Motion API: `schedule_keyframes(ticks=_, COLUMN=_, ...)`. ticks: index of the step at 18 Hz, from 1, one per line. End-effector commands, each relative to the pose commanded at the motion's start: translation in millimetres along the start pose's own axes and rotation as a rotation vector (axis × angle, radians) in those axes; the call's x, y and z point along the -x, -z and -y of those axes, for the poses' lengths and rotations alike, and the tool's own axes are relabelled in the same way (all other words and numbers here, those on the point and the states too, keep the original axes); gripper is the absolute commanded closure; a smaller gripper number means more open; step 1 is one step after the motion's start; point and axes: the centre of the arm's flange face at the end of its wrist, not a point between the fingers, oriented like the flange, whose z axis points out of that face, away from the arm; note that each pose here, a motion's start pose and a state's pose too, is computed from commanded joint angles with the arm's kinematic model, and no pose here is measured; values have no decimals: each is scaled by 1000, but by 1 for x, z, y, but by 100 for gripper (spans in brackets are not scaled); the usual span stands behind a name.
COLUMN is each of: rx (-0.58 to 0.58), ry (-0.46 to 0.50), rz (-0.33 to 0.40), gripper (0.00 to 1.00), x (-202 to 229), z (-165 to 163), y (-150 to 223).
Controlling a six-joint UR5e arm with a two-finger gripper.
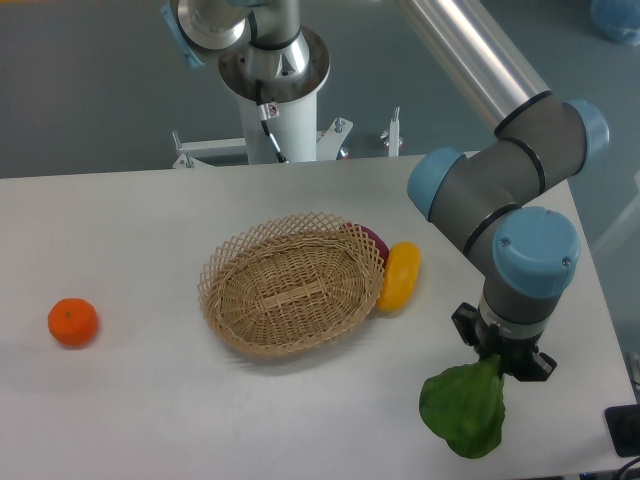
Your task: Place the green vegetable in the basket
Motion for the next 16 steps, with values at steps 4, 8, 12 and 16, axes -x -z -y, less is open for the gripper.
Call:
schedule_keyframes(ticks=4, rx=-10, ry=-25, rz=-47, gripper=85, x=-47, z=8, y=4)
schedule_keyframes(ticks=8, rx=-13, ry=-78, rz=-60, gripper=85, x=-110, z=22, y=9)
schedule_keyframes(ticks=12, rx=-23, ry=-142, rz=-54, gripper=85, x=-169, z=43, y=13)
schedule_keyframes(ticks=16, rx=-19, ry=-210, rz=-78, gripper=85, x=-222, z=63, y=10)
